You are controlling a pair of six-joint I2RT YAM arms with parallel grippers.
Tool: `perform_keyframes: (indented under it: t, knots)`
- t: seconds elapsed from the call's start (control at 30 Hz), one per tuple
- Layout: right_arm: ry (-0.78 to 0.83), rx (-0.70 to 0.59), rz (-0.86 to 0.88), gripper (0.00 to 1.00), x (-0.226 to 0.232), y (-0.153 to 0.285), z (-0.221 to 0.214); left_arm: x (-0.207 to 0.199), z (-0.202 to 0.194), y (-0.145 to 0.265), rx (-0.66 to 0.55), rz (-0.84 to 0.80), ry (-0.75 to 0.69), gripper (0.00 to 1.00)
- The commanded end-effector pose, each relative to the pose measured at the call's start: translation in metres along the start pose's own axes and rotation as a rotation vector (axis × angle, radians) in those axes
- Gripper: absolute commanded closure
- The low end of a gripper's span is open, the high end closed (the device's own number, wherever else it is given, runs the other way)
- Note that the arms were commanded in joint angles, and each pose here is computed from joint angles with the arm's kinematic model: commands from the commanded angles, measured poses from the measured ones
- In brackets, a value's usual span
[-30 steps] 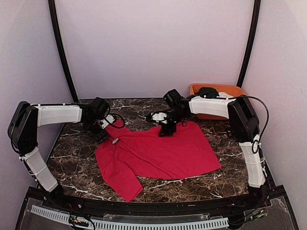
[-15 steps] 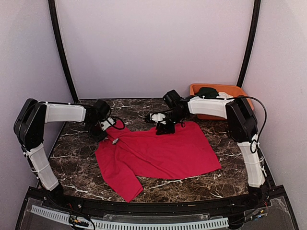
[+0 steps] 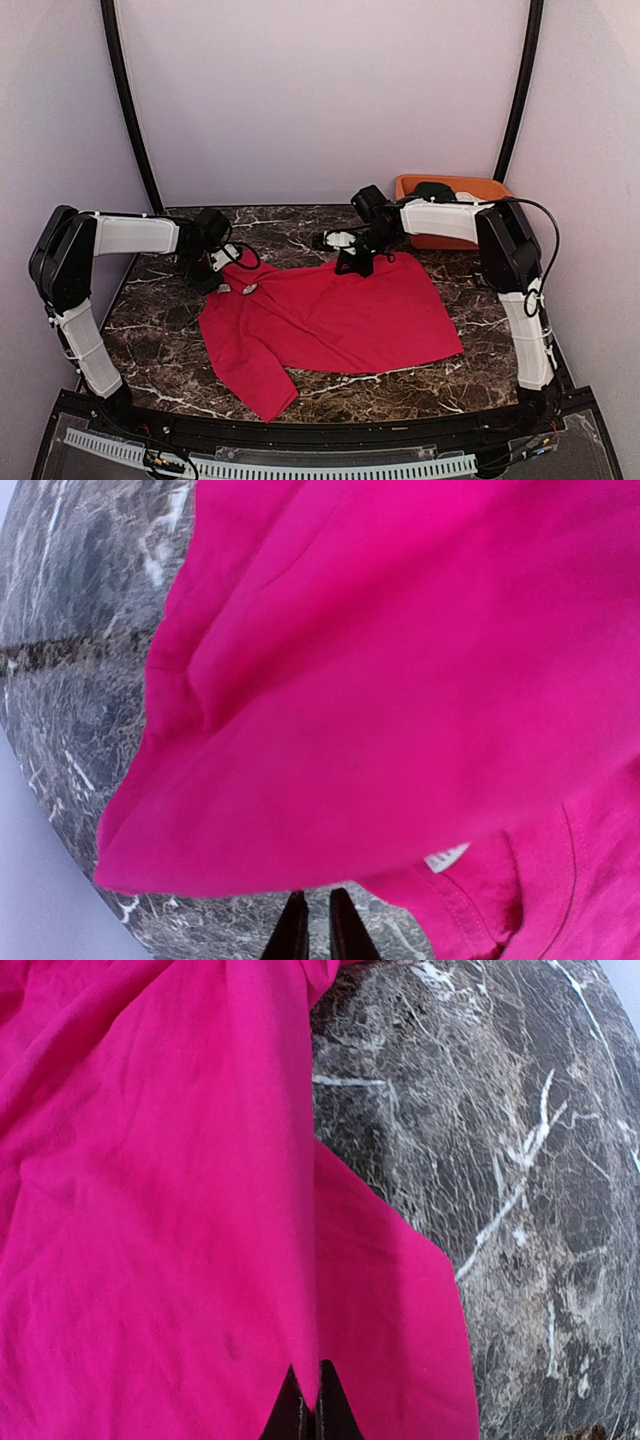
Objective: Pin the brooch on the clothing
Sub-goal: Adjust the clothing with brooches at the center of the board.
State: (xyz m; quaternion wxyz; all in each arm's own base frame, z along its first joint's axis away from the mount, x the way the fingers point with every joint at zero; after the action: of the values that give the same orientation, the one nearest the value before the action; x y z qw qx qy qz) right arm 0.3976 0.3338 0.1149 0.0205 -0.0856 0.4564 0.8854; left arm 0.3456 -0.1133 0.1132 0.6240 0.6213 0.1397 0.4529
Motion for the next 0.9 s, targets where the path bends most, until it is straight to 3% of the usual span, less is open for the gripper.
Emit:
perform_keyframes:
  t: [0.0, 0.1, 0.17, 0.27, 0.4, 0.53, 0.67, 0.87]
  knots:
    - [-0.022, -0.015, -0.034, 1.0, -0.004, 0.024, -0.001, 0.009, 0.006, 0.01, -0.02, -0.005, 0.037, 0.85]
    - [-0.024, -0.01, -0.037, 1.0, -0.005, 0.023, -0.002, 0.01, 0.008, 0.025, -0.091, -0.032, 0.054, 0.45]
    - [-0.025, -0.003, -0.039, 1.0, -0.005, 0.023, -0.003, 0.012, 0.007, 0.032, -0.134, -0.018, 0.058, 0.33]
    - [-0.025, 0.0, -0.036, 1.0, -0.005, 0.024, -0.004, 0.018, 0.008, 0.036, -0.172, 0.018, 0.059, 0.24]
    - [-0.029, 0.002, -0.038, 1.0, -0.007, 0.026, -0.006, 0.026, 0.021, 0.026, -0.146, 0.042, 0.037, 0.22]
    - [-0.037, -0.002, -0.037, 1.0, -0.008, 0.029, -0.008, 0.016, 0.038, 0.003, -0.107, -0.046, -0.019, 0.25]
    - [-0.041, -0.011, -0.036, 1.0, -0.008, 0.032, -0.007, 0.01, 0.048, -0.008, -0.106, -0.102, -0.04, 0.36]
    - [-0.055, -0.003, -0.061, 1.0, -0.013, 0.04, -0.009, 0.003, 0.045, -0.025, -0.053, -0.124, -0.057, 0.84]
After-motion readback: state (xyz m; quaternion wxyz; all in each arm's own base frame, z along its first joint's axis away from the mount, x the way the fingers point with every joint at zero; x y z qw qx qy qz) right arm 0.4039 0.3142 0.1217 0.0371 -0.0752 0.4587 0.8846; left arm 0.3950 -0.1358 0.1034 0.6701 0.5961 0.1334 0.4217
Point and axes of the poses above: each gripper's point midway between its finger pads, its own y axis back along the fingers, its own x axis along the line the jaws close on, z = x × y, the point moved 7 cm from there along y, back along the fingers, and after that the axes turned 5 degrees about y, right-handed, at the moved point
